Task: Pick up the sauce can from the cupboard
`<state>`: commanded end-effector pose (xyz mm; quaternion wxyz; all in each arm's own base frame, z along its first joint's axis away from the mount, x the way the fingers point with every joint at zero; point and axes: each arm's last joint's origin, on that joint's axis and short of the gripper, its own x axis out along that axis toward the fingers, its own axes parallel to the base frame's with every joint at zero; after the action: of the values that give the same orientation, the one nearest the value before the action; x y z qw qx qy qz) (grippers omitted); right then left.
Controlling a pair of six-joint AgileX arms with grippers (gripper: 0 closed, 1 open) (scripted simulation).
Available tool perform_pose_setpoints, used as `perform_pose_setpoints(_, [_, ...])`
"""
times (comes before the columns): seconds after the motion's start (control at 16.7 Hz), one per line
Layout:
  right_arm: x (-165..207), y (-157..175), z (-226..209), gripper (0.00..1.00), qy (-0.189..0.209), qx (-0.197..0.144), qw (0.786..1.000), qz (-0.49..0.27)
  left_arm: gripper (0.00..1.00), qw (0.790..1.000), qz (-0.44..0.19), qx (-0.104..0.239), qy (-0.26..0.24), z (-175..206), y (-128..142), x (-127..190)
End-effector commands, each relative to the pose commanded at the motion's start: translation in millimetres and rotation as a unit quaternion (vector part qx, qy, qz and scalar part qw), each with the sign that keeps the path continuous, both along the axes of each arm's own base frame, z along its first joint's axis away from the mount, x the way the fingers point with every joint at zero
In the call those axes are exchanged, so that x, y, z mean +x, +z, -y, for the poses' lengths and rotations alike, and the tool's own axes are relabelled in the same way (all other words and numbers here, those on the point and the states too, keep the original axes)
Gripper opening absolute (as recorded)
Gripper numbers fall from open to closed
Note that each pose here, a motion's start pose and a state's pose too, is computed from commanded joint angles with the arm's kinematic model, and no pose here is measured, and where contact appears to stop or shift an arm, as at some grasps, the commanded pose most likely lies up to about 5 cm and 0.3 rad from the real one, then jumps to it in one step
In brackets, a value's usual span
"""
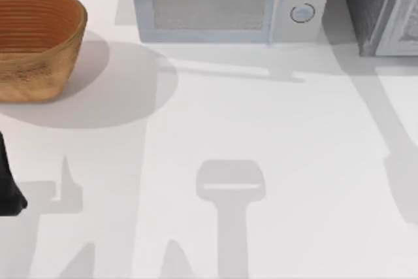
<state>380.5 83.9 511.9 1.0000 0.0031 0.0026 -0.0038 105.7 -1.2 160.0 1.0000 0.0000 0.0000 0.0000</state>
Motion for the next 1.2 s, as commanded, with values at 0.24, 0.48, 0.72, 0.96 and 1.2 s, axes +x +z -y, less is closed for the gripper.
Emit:
perform_pose_setpoints(0.24, [-57.9,25.6,-6.9,0.00,-0.003,0.000,1.000,-0.001,1.00,1.000,0.000,0.000,0.000,0.0,0.0,0.0])
perform_pose_setpoints(0.48, [-140.7,51.9,-3.8,0.00,-0.001,0.001,1.000,0.004,1.00,1.000,0.000,0.000,0.000,0.0,0.0,0.0])
perform_pose_setpoints(0.72, [-173.8,57.1,-0.1,0.00,0.000,0.000,1.000,0.001,1.00,1.000,0.000,0.000,0.000,0.0,0.0,0.0])
perform_pose_setpoints(0.96, [-174.3,58.5,1.1,0.00,-0.001,0.002,1.000,0.004,1.00,1.000,0.000,0.000,0.000,0.0,0.0,0.0])
perform_pose_setpoints(1.2, [-189.5,54.3,11.6,0.00,0.017,0.009,1.000,0.017,1.00,1.000,0.000,0.000,0.000,0.0,0.0,0.0])
